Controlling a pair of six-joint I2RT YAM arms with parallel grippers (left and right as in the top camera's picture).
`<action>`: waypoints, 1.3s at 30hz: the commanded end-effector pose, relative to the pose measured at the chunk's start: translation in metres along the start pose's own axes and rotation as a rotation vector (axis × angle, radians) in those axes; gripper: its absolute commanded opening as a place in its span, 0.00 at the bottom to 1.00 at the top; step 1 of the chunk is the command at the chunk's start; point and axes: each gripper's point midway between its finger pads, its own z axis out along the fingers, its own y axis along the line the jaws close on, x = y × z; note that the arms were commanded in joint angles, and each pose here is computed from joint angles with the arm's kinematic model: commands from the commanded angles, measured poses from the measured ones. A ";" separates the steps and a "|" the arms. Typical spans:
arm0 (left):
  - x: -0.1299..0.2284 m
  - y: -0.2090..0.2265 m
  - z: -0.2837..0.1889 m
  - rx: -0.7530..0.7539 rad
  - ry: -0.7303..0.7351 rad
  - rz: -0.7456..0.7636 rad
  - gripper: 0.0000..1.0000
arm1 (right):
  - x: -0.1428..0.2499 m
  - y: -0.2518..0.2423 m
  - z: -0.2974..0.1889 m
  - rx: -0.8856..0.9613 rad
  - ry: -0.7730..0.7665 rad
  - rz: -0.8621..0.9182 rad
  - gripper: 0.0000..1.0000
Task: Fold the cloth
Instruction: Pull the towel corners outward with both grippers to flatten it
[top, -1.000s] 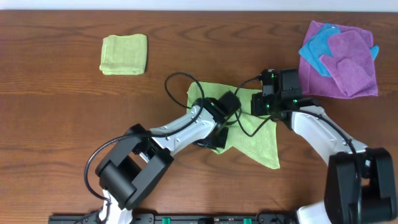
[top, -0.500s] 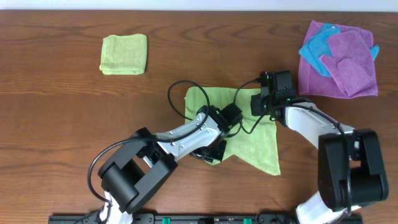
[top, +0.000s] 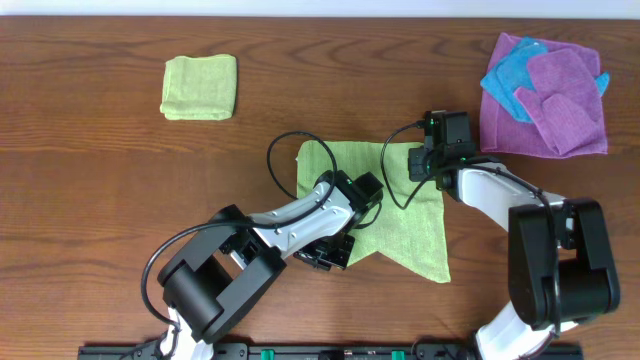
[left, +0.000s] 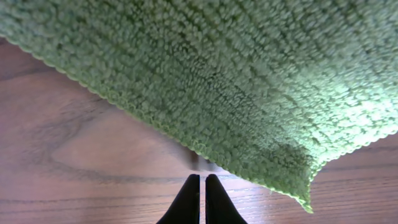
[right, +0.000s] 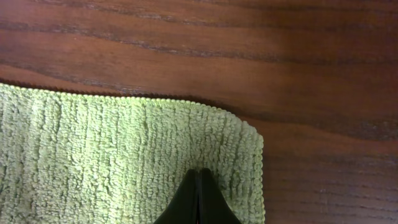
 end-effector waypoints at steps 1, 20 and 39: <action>0.005 -0.001 0.001 0.008 0.012 0.020 0.06 | 0.008 0.002 0.006 -0.020 0.029 -0.008 0.01; -0.028 -0.040 -0.061 0.141 -0.314 0.120 0.06 | 0.004 0.000 0.007 -0.019 0.013 -0.004 0.01; -0.052 -0.027 -0.028 0.054 -0.407 0.078 0.06 | -0.019 -0.011 0.005 -0.119 -0.073 0.064 0.01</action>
